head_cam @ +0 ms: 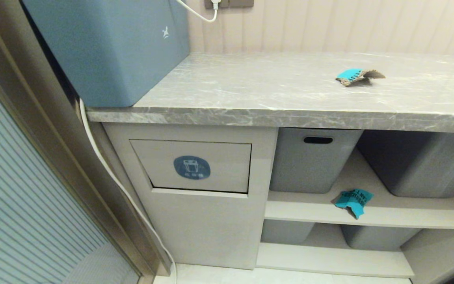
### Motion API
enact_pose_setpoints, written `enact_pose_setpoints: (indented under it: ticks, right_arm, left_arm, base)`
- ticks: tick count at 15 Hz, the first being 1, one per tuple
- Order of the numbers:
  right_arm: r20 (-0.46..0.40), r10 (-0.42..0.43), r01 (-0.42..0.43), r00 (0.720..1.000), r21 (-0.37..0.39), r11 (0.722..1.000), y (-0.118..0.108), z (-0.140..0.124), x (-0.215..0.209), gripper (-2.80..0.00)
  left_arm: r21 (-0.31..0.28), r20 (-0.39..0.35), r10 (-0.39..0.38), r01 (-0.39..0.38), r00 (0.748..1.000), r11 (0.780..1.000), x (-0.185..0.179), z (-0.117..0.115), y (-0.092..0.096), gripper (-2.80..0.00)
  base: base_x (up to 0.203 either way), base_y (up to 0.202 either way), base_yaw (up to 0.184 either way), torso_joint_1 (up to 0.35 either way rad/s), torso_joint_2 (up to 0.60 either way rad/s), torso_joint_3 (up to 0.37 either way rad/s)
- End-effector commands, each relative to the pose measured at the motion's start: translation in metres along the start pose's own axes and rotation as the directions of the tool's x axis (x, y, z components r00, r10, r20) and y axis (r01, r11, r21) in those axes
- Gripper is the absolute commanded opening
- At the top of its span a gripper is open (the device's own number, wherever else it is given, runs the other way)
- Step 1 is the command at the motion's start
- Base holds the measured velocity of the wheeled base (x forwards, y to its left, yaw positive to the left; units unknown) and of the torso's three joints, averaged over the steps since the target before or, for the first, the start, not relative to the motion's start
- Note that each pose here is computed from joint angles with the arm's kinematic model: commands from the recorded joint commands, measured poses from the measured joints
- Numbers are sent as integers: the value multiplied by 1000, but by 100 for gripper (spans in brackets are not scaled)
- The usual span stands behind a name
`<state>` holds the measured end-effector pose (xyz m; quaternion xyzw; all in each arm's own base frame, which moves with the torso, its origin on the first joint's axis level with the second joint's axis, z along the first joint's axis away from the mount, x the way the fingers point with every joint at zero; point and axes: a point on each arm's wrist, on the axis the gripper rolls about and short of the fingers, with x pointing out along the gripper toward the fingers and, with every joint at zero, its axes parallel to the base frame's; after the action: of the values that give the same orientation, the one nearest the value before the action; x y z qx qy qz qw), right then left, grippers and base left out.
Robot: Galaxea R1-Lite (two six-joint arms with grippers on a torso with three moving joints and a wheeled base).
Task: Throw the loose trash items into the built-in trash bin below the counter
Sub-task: Pick up the garbage
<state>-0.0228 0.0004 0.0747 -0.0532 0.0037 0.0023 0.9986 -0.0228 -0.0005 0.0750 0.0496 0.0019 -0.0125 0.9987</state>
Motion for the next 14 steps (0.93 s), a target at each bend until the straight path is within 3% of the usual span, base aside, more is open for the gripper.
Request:
enact_pose_setpoints:
  ticks: [1,7,14]
  right_arm:
    - [0,0,0,1000,-1,1000,0,0,0,-280]
    - [0,0,0,1000,-1,1000,0,0,0,-280]
    - [0,0,0,1000,1,1000,0,0,0,-280]
  left_arm:
    - [0,-3,0,0,1000,1000,0,0,0,-280]
    - [-1,-2,-2,2,1000,1000,0,0,0,-280]
    - [-1,-1,-3,3,1000,1000,0,0,0,-280]
  base:
    - [0,0,0,0,0,0]
    - [2,-30,1,1,1,0]
    - [0,-192,1,0,3,3]
